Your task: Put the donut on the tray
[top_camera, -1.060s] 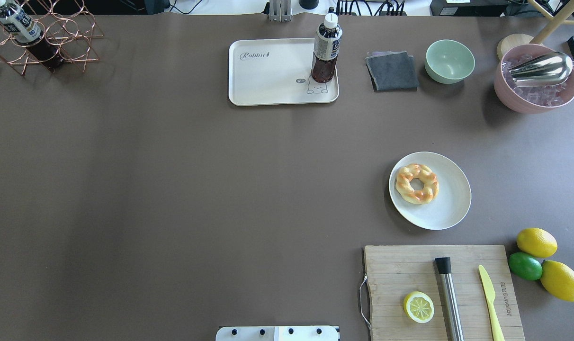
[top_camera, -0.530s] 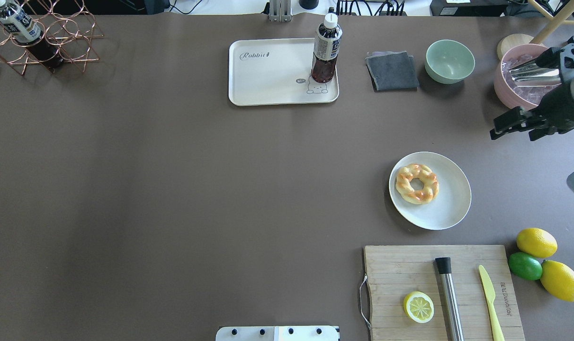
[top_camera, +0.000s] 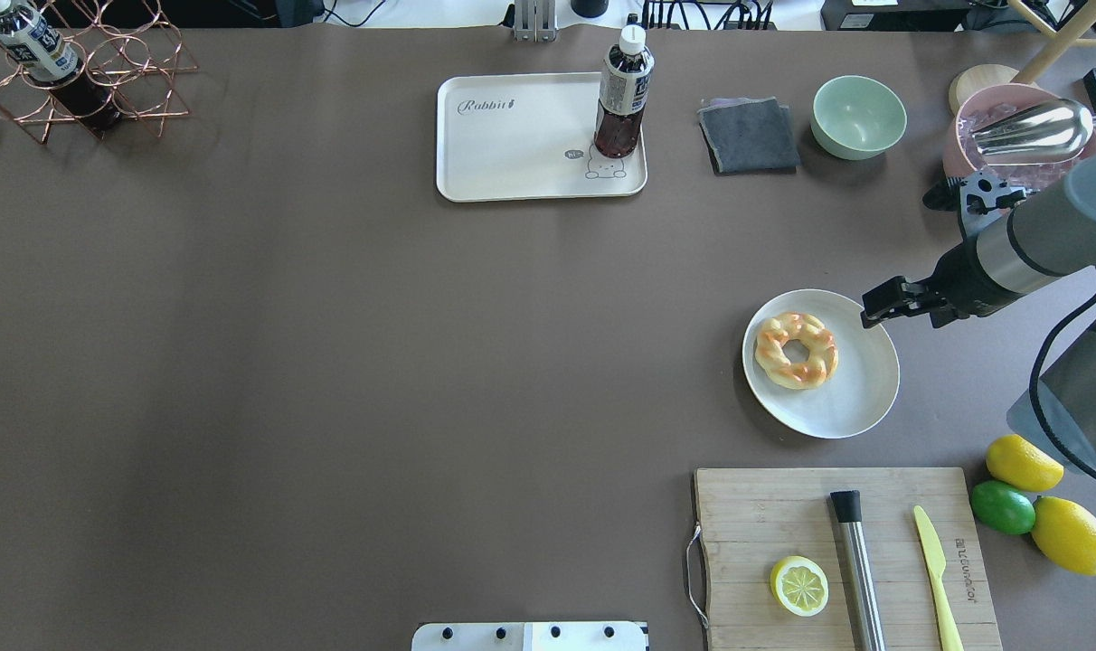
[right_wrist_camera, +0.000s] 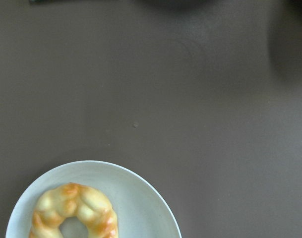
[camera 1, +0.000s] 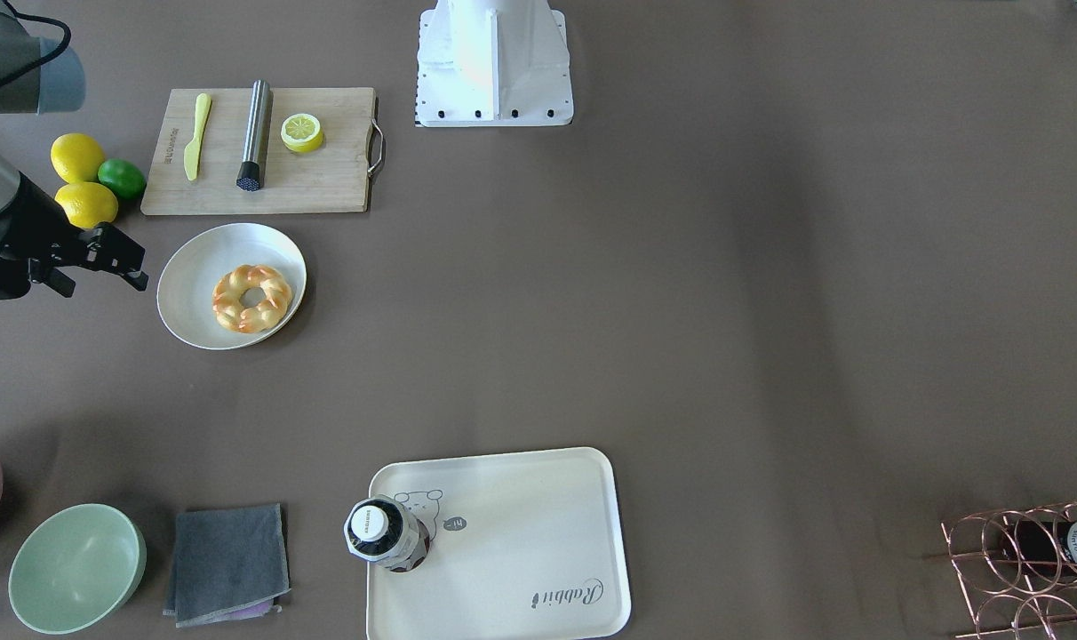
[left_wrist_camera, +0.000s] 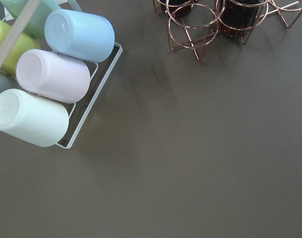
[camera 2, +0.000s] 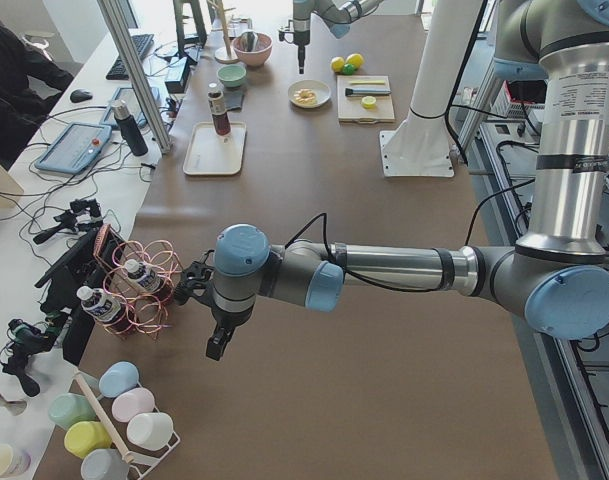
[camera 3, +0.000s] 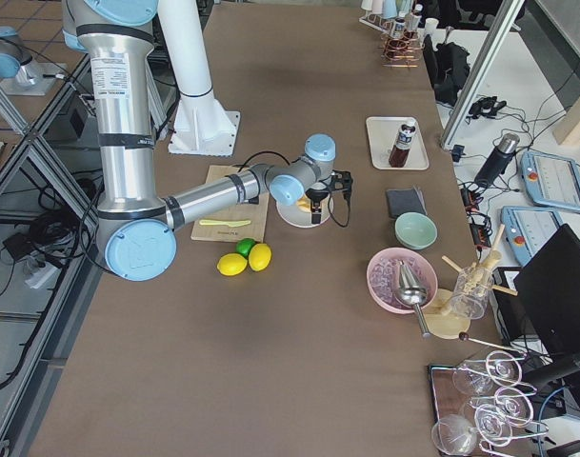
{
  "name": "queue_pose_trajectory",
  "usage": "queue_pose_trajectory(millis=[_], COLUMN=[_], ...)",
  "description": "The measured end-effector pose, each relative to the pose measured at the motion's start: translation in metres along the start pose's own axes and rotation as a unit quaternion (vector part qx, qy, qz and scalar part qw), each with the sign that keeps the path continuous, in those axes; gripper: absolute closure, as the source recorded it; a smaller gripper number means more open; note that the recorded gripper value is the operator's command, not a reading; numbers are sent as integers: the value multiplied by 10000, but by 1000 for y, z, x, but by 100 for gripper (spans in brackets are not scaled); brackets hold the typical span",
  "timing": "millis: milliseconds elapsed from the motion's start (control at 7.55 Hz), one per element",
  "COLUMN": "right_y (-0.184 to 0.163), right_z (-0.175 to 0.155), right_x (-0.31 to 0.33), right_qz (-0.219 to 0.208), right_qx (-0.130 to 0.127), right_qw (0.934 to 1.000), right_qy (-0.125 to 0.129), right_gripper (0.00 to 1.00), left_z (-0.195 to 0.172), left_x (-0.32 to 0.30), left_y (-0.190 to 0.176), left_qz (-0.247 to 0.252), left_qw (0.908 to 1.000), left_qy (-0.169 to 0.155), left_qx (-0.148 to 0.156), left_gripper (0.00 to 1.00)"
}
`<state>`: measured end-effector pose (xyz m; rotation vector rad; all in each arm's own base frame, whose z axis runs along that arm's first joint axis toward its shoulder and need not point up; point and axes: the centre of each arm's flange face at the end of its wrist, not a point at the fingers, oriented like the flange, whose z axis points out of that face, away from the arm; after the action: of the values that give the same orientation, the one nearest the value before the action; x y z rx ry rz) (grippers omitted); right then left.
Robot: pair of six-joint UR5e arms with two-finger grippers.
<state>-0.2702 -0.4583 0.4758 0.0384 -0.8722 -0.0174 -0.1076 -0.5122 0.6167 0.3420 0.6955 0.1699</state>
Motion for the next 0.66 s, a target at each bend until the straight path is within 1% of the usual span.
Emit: queue_pose_trajectory(millis=[265, 663], right_y=[11, 24], right_z=[21, 39], right_x=[-5, -1], right_qz=[-101, -188], right_qx=[-72, -194], right_qw=[9998, 9995], right_qy=[122, 190], right_gripper=[0, 0], left_z=[-3, -3], left_x=[3, 3], left_y=[-3, -1], left_qz=[-210, -339], left_qw=[9998, 9994], left_qy=[-1, 3], left_qx=[40, 40], left_gripper=[2, 2])
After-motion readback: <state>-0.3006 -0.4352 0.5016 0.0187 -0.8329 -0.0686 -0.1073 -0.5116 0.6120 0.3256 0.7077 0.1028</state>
